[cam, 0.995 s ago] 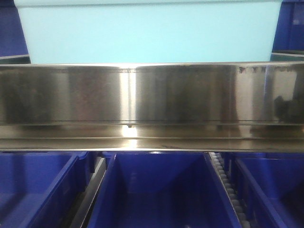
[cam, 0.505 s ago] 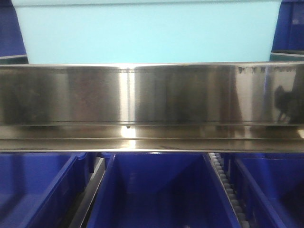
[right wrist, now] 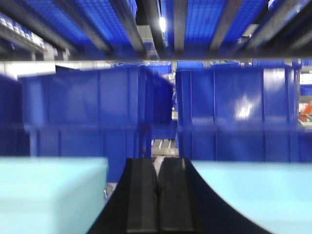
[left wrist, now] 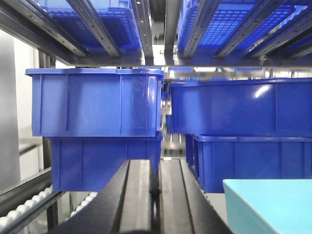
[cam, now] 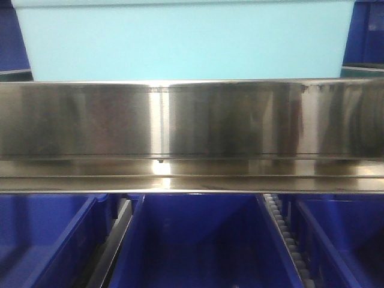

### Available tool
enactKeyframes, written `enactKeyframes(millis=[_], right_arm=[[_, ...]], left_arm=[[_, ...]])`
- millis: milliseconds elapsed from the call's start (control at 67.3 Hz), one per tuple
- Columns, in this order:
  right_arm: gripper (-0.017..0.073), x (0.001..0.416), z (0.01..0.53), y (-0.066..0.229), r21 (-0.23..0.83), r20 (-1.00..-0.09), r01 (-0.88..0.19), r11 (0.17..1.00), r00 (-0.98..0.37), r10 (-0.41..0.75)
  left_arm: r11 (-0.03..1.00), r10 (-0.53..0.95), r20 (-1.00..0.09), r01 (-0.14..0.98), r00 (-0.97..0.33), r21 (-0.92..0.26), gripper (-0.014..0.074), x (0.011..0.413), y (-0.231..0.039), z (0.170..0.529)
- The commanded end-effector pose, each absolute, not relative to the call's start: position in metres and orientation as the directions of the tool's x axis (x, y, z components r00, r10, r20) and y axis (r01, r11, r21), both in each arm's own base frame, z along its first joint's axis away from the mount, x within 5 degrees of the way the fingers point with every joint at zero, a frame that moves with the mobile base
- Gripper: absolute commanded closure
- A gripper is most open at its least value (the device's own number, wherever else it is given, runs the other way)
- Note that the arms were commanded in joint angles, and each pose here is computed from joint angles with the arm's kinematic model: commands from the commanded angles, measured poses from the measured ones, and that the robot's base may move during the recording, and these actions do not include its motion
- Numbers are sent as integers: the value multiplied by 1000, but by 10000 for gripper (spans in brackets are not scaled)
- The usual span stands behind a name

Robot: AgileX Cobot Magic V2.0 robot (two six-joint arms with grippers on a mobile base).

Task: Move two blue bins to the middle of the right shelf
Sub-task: 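Close both grippers on the sides of the light blue bin on the shelf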

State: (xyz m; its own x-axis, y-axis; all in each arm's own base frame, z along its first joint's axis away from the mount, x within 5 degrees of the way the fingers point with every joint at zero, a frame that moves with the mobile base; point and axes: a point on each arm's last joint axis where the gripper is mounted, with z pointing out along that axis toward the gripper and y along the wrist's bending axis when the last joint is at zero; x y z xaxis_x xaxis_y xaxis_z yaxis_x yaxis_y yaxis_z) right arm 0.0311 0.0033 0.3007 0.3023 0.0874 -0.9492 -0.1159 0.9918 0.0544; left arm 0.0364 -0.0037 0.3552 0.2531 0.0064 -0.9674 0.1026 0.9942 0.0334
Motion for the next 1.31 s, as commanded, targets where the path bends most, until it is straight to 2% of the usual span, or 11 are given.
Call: enactKeyframes(millis=[0, 74, 253, 327, 505, 594, 817, 951, 1070, 1159, 1293], right_arm=[[685, 19, 338, 3, 49, -956, -126, 991, 282, 83], [545, 17, 363, 4, 46, -968, -132, 990, 239, 77], [-13, 34, 407, 6, 45, -980, -135, 990, 188, 70], [-10, 45, 412, 8, 46, -989, -136, 990, 130, 64], [-10, 70, 435, 17, 107, -992, -221, 969, 41, 119], [-10, 90, 446, 29, 67, -998, -314, 947, -39, 57], [-10, 150, 467, 60, 86, -948, -450, 889, -311, -66], [-10, 186, 476, 72, 120, -874, -461, 879, -469, -127], [-10, 220, 473, 72, 131, -760, -340, 931, -638, -126], [-10, 240, 470, 78, 108, -710, -291, 951, -691, -131], [-10, 267, 454, 99, 112, -667, -310, 944, -728, -160]], left_arm=[[994, 12, -982, 100, 188, 31, 459, 43, -4, 377], [994, 13, -988, 101, 156, 29, 312, 53, -5, 396], [984, 12, -996, 178, 88, 28, 51, 80, -15, 420], [972, 20, -1000, 233, 9, 21, -9, 92, -22, 422], [936, 18, -991, 350, -129, -28, -8, 125, -47, 438], [911, 54, -984, 413, -168, -20, -8, 138, -62, 454], [868, 217, -900, 496, -379, 1, 13, 185, -105, 469], [881, 281, -825, 473, -490, 20, 41, 220, -121, 470], [926, 279, -744, 374, -607, 43, 43, 246, -126, 461], [943, 282, -689, 327, -668, 69, 43, 263, -131, 452], [946, 294, -619, 315, -728, 79, 43, 286, -142, 430]])
